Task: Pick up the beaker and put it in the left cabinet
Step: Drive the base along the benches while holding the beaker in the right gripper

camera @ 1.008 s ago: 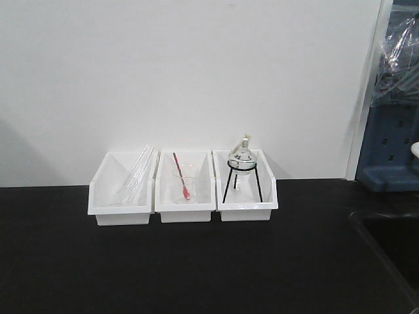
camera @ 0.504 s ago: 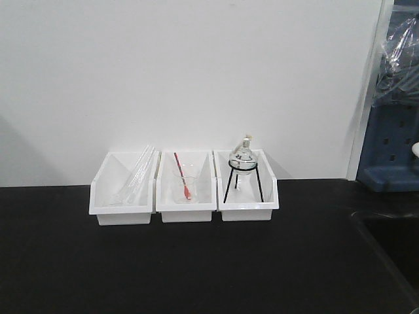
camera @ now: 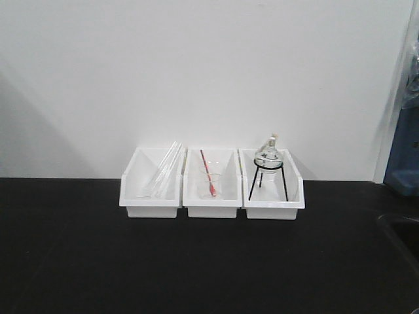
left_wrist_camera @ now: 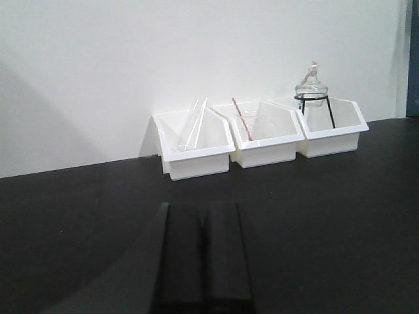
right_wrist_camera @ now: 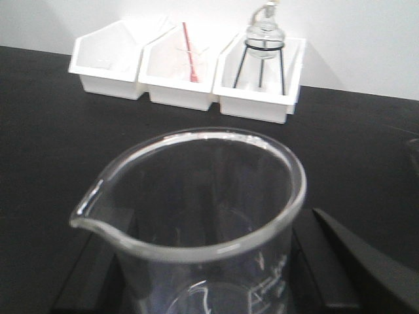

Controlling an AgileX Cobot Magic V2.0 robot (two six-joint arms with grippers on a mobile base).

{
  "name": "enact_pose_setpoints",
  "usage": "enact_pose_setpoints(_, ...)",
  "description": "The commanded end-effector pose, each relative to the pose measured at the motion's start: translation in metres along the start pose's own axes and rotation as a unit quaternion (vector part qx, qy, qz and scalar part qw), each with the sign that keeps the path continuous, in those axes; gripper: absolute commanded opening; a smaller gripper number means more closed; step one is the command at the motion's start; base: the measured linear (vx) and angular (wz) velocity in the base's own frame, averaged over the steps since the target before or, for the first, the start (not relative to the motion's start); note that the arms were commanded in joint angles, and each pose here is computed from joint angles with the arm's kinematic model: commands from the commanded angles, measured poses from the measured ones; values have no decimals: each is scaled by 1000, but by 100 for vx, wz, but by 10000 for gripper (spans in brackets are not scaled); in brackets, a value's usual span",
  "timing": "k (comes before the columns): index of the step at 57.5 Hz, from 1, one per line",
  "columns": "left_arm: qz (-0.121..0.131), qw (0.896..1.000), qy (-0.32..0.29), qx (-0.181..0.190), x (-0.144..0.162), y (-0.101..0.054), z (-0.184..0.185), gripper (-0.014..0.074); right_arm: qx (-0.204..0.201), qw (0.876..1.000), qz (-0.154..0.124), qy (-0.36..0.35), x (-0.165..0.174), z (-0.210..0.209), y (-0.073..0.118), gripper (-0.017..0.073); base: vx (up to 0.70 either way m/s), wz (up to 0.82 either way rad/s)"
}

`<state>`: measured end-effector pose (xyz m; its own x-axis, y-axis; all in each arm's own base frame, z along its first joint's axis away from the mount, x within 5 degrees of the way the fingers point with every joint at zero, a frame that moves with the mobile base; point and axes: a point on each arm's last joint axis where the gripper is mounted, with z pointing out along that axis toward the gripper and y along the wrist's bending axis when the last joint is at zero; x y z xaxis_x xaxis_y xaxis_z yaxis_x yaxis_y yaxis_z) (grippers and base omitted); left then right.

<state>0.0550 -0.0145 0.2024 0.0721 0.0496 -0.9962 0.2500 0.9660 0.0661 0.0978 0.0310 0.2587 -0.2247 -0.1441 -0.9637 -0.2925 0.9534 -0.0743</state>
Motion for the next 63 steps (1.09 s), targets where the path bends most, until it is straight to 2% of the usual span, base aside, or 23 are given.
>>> enact_pose_setpoints(1,-6,999,-43,-2,-3,0,-1,1,-13,999,-10,-34,-13,-2,2,-5,-7,26)
enact_pose_setpoints(22,-6,999,-43,-2,-3,0,-1,1,-13,999,-10,-34,-13,-2,2,-5,-8,40)
enact_pose_setpoints(63,-6,999,-43,-2,-3,0,-1,1,-13,999,-10,-34,-13,-2,2,-5,-12,66)
